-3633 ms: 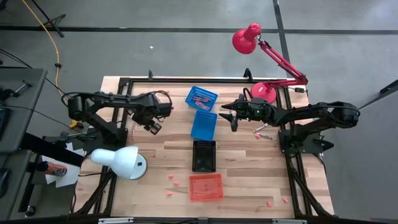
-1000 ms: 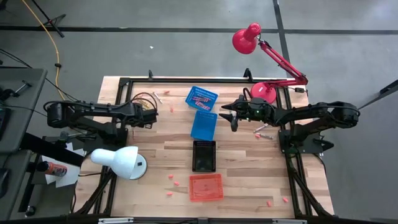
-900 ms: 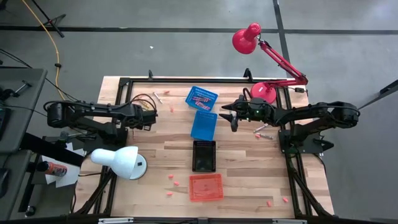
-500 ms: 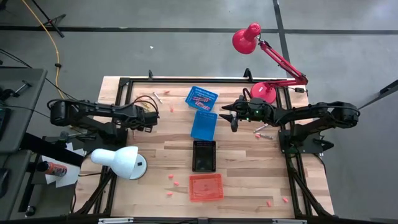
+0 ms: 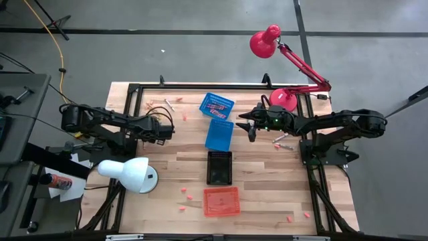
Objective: Sort crayons
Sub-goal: Put the pink crayon into the top blue bin
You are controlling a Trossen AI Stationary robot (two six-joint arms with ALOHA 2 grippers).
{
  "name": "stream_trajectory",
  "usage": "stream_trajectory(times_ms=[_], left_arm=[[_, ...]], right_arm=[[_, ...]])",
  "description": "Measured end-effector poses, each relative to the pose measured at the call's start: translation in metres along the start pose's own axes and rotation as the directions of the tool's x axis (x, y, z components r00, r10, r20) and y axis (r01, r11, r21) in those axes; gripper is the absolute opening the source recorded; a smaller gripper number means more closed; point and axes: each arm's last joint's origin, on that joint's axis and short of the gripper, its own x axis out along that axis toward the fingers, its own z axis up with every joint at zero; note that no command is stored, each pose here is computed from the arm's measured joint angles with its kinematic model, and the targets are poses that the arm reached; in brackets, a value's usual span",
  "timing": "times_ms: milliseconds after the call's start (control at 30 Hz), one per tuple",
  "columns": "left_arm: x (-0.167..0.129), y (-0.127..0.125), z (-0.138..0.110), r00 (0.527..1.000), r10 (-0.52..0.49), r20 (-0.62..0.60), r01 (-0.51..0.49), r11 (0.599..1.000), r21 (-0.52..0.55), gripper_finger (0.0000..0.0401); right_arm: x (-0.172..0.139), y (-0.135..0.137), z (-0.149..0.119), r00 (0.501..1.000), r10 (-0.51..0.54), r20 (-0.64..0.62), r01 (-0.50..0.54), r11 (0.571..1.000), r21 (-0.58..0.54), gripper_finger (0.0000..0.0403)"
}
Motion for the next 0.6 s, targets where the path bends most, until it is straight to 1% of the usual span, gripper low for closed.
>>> stream_trajectory(times_ms=[67,167,367,433,533,600], left_arm=[[0.001,0.000,0.002,1.000,-0.003,-0.011,0.003,1.000,-0.014,0.0130],[0.002,0.001,0.005,0.999,-0.022,-0.040,0.018,0.997,-0.079,0.0126],[0.002,0.001,0.010,0.998,-0.035,-0.057,0.029,0.994,-0.103,0.0124],[-0.002,0.000,0.013,0.997,-0.056,-0.050,0.051,0.993,-0.110,0.0124],[-0.014,-0.008,0.021,0.989,-0.149,-0.012,0.146,0.982,-0.120,0.0122],[-0.020,-0.010,0.024,0.986,-0.168,0.002,0.167,0.980,-0.106,0.0122]], right_arm=[[0.000,0.000,0.000,1.000,0.000,0.000,0.000,1.000,0.000,0.0206],[0.000,0.000,0.000,1.000,0.000,0.000,0.000,1.000,0.000,0.0206],[0.000,0.000,0.000,1.000,0.000,0.000,0.000,1.000,0.004,0.0206],[0.000,0.000,0.000,1.000,0.000,0.000,0.000,1.000,-0.002,0.0206],[0.000,0.000,0.000,1.000,-0.001,0.001,0.001,1.000,-0.004,0.0206],[0.000,0.000,0.000,1.000,-0.002,0.001,0.002,1.000,-0.004,0.0206]])
